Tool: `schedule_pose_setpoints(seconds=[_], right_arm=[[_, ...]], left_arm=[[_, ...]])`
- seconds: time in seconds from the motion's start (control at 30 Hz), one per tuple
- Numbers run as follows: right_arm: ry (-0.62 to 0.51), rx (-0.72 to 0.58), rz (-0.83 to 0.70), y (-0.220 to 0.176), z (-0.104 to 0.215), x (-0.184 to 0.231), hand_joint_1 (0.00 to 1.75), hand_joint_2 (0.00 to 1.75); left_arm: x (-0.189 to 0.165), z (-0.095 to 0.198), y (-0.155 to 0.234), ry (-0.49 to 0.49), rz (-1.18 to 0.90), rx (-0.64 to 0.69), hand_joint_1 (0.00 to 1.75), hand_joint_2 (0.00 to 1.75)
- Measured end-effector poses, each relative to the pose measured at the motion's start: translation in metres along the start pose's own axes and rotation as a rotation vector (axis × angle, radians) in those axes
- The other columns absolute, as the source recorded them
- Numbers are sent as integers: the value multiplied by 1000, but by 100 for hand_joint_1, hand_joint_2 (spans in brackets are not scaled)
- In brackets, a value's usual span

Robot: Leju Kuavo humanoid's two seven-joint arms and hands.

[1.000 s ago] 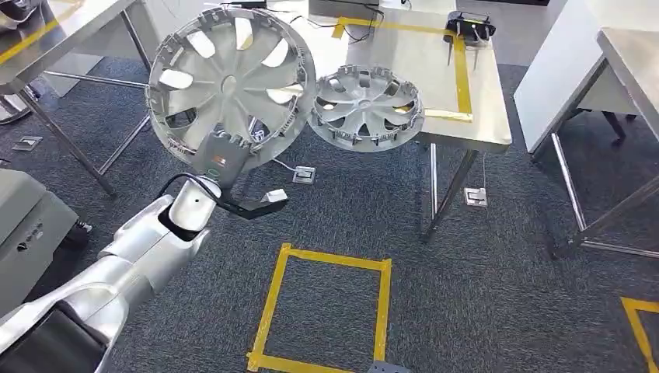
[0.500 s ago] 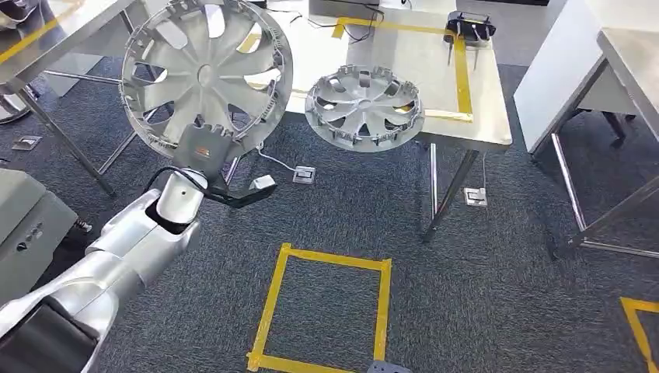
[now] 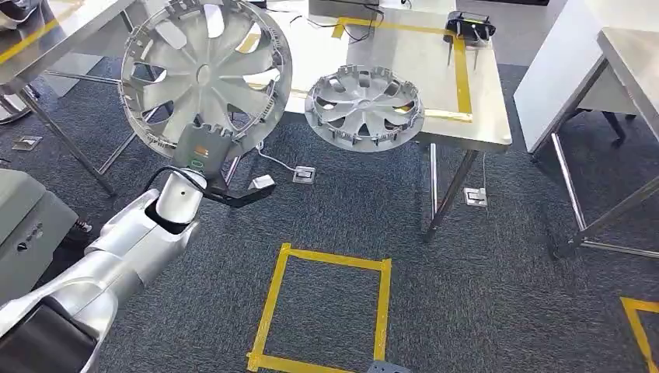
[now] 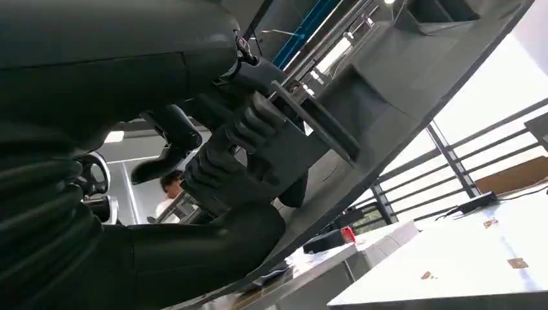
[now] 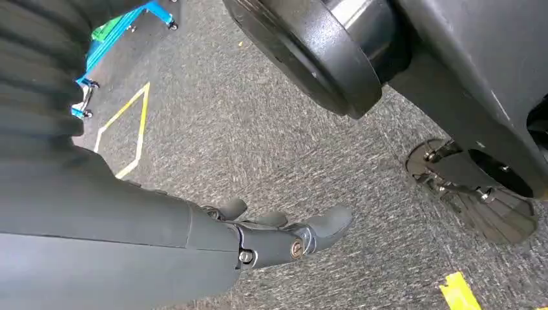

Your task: Take the parts from the cabinet and place them on the table.

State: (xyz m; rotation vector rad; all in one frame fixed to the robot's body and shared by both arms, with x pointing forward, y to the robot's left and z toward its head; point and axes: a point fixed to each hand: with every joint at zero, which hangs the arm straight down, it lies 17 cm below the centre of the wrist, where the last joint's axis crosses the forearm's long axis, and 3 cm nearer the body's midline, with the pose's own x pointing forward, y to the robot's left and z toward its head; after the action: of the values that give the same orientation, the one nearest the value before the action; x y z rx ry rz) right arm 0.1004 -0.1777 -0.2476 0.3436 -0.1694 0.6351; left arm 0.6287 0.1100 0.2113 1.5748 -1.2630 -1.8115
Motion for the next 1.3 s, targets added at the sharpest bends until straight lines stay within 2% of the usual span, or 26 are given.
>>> schedule_pose_setpoints(seconds=[1.3], right_arm=[[1, 5, -4, 3, -1, -1, 0, 175]], left_arm=[[14, 1, -3, -36, -4, -32, 175, 175]])
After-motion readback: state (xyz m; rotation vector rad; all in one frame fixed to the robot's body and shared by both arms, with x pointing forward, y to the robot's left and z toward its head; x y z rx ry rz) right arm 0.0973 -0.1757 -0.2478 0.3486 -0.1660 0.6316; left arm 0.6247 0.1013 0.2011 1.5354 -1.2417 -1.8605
